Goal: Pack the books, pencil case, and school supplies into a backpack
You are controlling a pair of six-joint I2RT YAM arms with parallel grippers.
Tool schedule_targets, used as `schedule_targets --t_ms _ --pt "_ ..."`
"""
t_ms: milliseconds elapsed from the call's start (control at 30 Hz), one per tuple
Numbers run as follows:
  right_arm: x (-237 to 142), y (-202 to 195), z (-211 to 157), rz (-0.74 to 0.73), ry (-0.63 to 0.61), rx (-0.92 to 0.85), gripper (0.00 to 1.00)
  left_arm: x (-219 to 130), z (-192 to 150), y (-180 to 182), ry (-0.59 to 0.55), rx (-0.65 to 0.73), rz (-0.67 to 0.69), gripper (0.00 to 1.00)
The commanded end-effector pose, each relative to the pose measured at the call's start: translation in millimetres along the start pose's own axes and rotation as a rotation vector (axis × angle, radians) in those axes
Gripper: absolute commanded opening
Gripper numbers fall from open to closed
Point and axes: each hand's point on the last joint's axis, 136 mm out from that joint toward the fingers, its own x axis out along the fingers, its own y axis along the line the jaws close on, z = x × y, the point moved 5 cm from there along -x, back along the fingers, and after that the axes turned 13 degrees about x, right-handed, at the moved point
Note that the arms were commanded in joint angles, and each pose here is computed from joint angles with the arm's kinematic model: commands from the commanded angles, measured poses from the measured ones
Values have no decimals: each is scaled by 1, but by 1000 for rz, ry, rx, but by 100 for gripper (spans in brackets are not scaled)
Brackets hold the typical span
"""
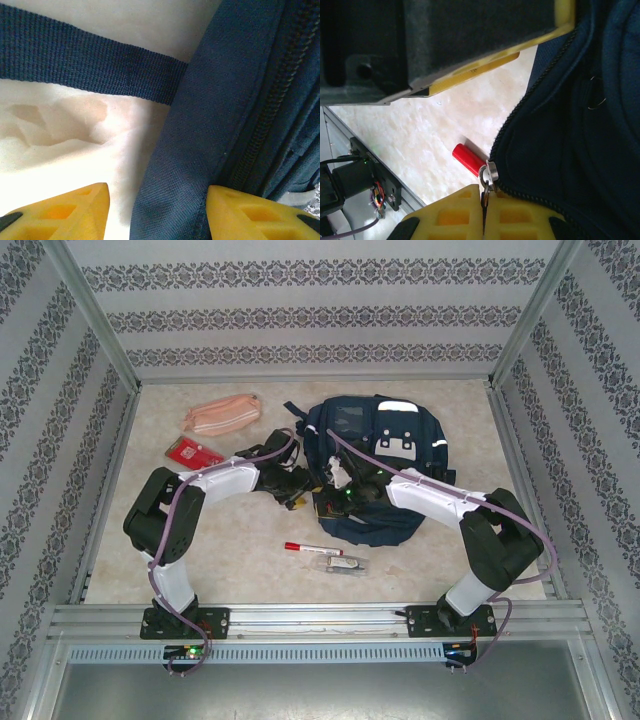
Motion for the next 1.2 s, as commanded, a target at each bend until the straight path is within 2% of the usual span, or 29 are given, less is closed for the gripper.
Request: schedule_targets --t_ms 0,67,100,133,167,200,333,567,667,867,1000,1033,1067,1100,1167 --pt "-3 9 -13 56 49 -22 0 8 8 -9 -89 -16 -40 51" --pt "-3 4 -18 41 72 -11 0 10 7 -9 -107 -13 -41 48" --pt "-4 2 -20 30 77 -12 0 11 7 -9 -110 -9 -42 40" --pt "-6 0 -21 17 78 -11 0 13 7 -10 -107 3 -49 18" --pt "-8 -2 -23 4 76 -7 0 15 7 -9 -99 10 -49 5" --pt "-10 -5 -24 -9 73 13 0 17 8 -8 -94 16 -38 0" --pt "-24 -10 -30 -72 91 104 0 23 10 -1 -85 34 0 0" --pt "-56 -54 -53 -421 223 131 0 12 39 12 -115 67 62 0" --pt "-66 -65 -59 -452 251 155 0 5 53 19 -144 76 80 0" --pt "-74 -85 -54 -496 226 181 0 -7 77 23 -135 93 75 0" --pt "-67 -71 -44 -421 213 144 0 -15 79 10 -117 144 21 1" --pt "-65 -65 -43 -400 208 134 0 -19 77 4 -104 158 -5 12" --pt "-64 -57 -38 -377 192 123 0 -25 73 -2 -88 173 -33 30" --pt "-62 -48 -35 -353 182 109 0 -31 65 -5 -68 178 -49 39" --pt "-60 -32 -27 -306 171 72 0 -43 50 -4 -62 167 -58 45"
